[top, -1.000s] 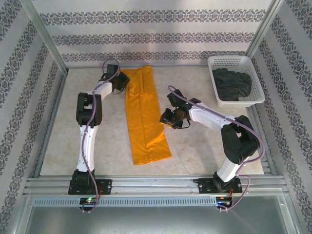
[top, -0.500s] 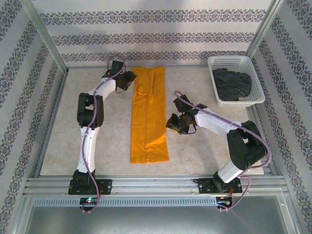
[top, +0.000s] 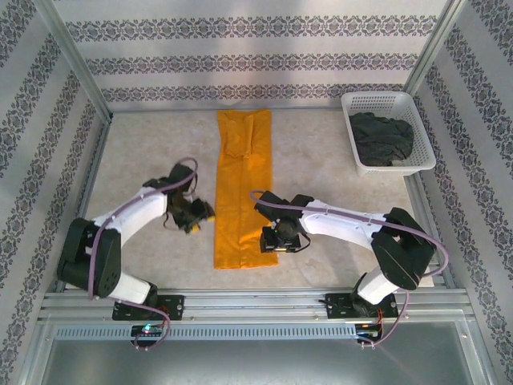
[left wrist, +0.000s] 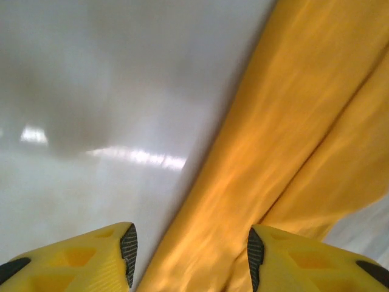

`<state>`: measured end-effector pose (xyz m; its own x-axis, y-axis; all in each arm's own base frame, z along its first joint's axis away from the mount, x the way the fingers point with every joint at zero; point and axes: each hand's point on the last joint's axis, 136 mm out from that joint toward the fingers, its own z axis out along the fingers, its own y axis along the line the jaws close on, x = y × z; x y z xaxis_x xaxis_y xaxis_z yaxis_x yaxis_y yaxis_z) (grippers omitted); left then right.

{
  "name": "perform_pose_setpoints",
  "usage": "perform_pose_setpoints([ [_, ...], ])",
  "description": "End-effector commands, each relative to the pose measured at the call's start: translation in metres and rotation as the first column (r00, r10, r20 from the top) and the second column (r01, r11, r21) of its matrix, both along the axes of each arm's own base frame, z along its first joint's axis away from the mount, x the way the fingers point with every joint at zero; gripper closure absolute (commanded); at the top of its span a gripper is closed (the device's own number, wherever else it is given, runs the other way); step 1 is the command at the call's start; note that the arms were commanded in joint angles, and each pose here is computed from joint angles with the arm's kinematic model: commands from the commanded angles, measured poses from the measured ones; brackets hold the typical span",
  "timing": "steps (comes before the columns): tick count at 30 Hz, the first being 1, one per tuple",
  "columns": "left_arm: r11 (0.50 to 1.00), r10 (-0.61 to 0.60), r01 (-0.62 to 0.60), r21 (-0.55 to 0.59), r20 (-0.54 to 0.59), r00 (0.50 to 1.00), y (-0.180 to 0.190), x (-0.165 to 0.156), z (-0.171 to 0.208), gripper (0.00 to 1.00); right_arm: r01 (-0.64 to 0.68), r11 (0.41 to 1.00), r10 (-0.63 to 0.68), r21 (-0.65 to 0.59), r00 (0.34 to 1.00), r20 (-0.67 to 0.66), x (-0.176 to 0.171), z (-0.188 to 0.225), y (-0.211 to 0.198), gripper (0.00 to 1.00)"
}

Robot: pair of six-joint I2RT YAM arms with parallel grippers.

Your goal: Fold and stack the t-shirts

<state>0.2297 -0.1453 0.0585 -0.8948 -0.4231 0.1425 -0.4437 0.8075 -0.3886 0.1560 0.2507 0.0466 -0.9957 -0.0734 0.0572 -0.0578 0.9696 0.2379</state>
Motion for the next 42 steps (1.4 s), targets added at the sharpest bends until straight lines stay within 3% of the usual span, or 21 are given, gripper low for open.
perform_pose_setpoints([
  [1, 0.991, -0.111, 0.102, -0.084, -0.107, 0.988, -0.020, -0.055, 0.008, 0.48, 0.019, 0.995, -0.022, -0.094, 0.999, -0.034, -0.010, -0.017, -0.008, 0.56],
  [6, 0.985, -0.129, 0.109, -0.136, -0.146, 0.981, -0.036, -0.084, -0.003, 0.50, 0.051, 0.993, -0.056, -0.104, 0.997, -0.050, -0.013, -0.029, 0.001, 0.58],
  [17, 0.981, -0.177, 0.159, -0.114, -0.175, 0.969, -0.064, -0.088, -0.028, 0.56, 0.107, 0.990, -0.115, -0.092, 0.990, -0.086, -0.017, -0.041, 0.005, 0.66],
  [22, 0.986, -0.165, 0.158, -0.055, -0.148, 0.975, -0.065, -0.079, -0.041, 0.70, 0.114, 0.989, -0.123, -0.093, 0.987, -0.101, -0.021, -0.043, 0.002, 0.73],
  [27, 0.991, -0.132, 0.129, -0.034, -0.116, 0.984, -0.064, -0.073, -0.035, 0.99, 0.117, 0.989, -0.126, -0.093, 0.987, -0.097, -0.024, -0.041, -0.003, 1.00],
  [31, 0.994, -0.108, 0.102, -0.049, -0.119, 0.987, -0.056, -0.089, -0.021, 1.00, 0.115, 0.990, -0.121, -0.078, 0.990, -0.077, -0.026, -0.025, -0.008, 1.00],
  [36, 0.983, -0.055, 0.037, -0.179, -0.094, 0.994, -0.061, -0.108, 0.000, 1.00, 0.090, 0.996, -0.092, -0.023, 0.993, -0.074, -0.034, 0.001, -0.008, 1.00],
  [42, 0.978, -0.007, -0.015, -0.206, -0.106, 0.994, -0.055, -0.118, -0.009, 1.00, 0.080, 0.997, -0.078, 0.004, 0.984, -0.162, -0.058, -0.004, -0.005, 1.00],
])
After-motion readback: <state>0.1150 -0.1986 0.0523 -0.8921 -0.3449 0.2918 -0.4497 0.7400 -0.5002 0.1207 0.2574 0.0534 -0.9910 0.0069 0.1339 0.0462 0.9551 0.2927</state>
